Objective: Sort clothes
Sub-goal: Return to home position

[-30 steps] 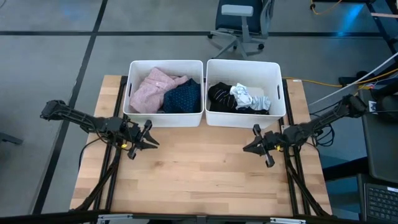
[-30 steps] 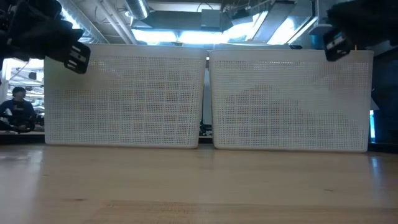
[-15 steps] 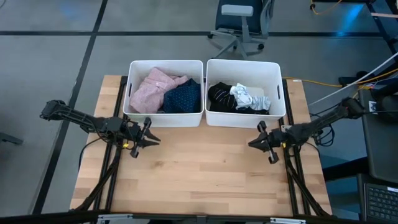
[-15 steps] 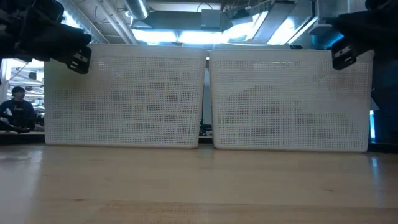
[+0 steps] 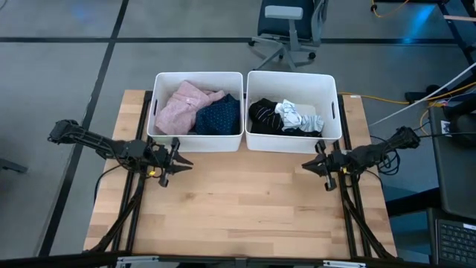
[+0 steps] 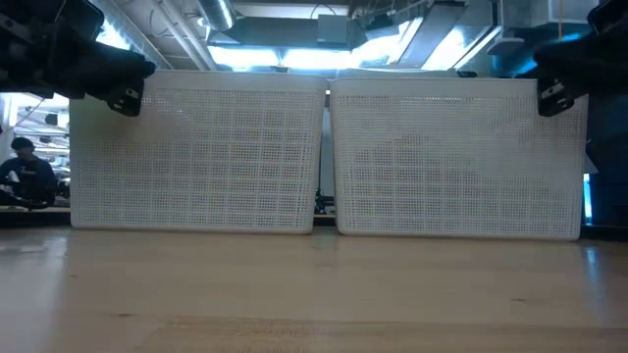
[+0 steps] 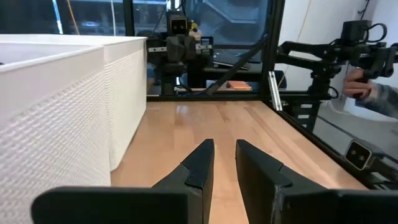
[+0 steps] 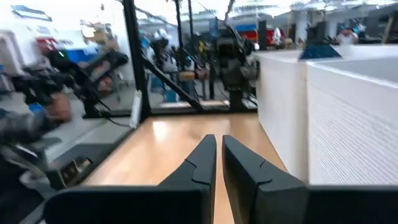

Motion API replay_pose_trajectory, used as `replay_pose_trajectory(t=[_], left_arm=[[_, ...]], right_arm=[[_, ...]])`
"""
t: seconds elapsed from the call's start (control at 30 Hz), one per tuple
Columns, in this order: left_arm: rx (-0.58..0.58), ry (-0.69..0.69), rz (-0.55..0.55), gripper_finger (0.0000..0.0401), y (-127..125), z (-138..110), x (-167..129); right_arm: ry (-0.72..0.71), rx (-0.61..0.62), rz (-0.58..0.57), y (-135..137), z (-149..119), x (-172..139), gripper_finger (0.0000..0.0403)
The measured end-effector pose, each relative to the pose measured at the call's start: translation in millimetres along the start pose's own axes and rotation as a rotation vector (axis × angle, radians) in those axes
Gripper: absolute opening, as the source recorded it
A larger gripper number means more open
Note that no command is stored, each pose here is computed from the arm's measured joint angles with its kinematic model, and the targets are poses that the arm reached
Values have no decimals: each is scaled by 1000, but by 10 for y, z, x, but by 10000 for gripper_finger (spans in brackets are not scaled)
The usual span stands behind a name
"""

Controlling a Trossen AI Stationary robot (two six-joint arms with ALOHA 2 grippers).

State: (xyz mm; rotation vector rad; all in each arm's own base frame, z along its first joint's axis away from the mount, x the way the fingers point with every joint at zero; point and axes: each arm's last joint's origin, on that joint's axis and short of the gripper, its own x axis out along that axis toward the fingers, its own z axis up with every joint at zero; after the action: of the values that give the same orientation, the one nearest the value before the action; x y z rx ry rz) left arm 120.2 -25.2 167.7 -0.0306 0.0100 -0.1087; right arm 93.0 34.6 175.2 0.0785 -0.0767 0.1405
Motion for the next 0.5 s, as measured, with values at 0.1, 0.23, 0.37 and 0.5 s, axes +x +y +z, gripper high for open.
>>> replay_pose_trajectory(t=[0.1, 0.23, 0.37, 0.5], left_arm=[[9, 0, 7, 56, 2, 0, 0], [14, 0, 8, 56, 3, 0, 0], [14, -1, 21, 56, 15, 1, 1], [15, -5, 94, 56, 60, 5, 0]], right_arm=[[40, -13, -29, -14, -44, -11, 30], [48, -22, -34, -14, -53, -8, 30], [49, -55, -34, -14, -55, -8, 30], [51, -58, -34, -15, -57, -8, 30]])
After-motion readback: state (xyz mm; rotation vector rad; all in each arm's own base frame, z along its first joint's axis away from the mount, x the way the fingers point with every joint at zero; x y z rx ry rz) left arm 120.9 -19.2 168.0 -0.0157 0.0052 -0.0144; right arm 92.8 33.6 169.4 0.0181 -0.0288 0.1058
